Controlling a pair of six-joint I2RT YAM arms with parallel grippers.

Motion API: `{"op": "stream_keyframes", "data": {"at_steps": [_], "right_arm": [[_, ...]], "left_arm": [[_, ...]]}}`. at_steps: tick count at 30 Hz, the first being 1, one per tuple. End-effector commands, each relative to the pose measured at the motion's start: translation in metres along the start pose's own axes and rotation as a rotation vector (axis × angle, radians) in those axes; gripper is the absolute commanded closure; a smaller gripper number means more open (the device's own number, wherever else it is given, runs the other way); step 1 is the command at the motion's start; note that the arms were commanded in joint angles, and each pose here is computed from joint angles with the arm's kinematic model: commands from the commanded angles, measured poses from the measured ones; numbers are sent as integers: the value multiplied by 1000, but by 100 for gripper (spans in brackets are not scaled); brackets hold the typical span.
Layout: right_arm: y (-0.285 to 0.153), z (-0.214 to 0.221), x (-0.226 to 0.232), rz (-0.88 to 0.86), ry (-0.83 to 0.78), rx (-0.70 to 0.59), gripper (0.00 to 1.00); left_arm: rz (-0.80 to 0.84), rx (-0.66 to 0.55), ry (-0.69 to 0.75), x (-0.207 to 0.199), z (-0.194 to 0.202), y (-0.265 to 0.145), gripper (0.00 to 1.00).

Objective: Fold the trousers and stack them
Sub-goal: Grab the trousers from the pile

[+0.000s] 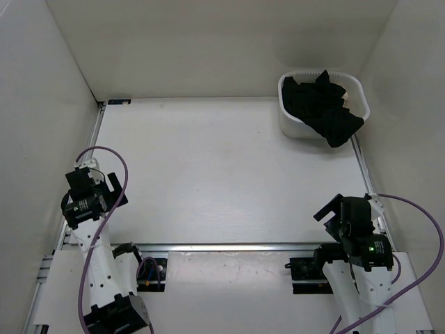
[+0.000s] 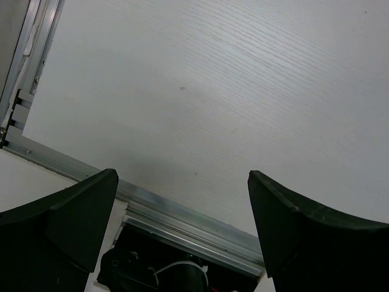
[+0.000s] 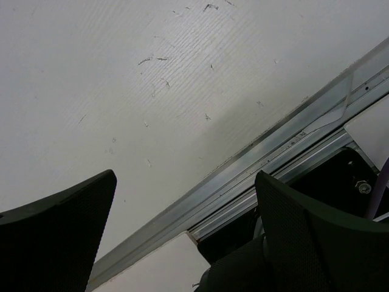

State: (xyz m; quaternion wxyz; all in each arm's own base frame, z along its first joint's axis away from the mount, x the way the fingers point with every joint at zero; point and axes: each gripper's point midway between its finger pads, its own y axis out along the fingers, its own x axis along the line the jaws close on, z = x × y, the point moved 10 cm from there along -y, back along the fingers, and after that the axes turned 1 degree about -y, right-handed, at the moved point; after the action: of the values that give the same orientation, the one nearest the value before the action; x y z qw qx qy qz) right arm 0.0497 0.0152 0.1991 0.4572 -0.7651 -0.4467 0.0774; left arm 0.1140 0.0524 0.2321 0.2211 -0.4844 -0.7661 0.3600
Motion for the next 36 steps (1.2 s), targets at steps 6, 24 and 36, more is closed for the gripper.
{"op": "stream_keyframes", "data": {"at_steps": [6, 24, 36], "right_arm": [[-39, -60, 36, -127, -37, -206, 1], [146, -345, 248, 85, -313, -373, 1], [191, -365, 260, 30, -283, -466, 100]], "left_arm": [[36, -105, 7, -3, -38, -12, 0], [136, -146, 14, -13, -105, -2, 0], [61, -60, 7, -7, -101, 20, 0]]}}
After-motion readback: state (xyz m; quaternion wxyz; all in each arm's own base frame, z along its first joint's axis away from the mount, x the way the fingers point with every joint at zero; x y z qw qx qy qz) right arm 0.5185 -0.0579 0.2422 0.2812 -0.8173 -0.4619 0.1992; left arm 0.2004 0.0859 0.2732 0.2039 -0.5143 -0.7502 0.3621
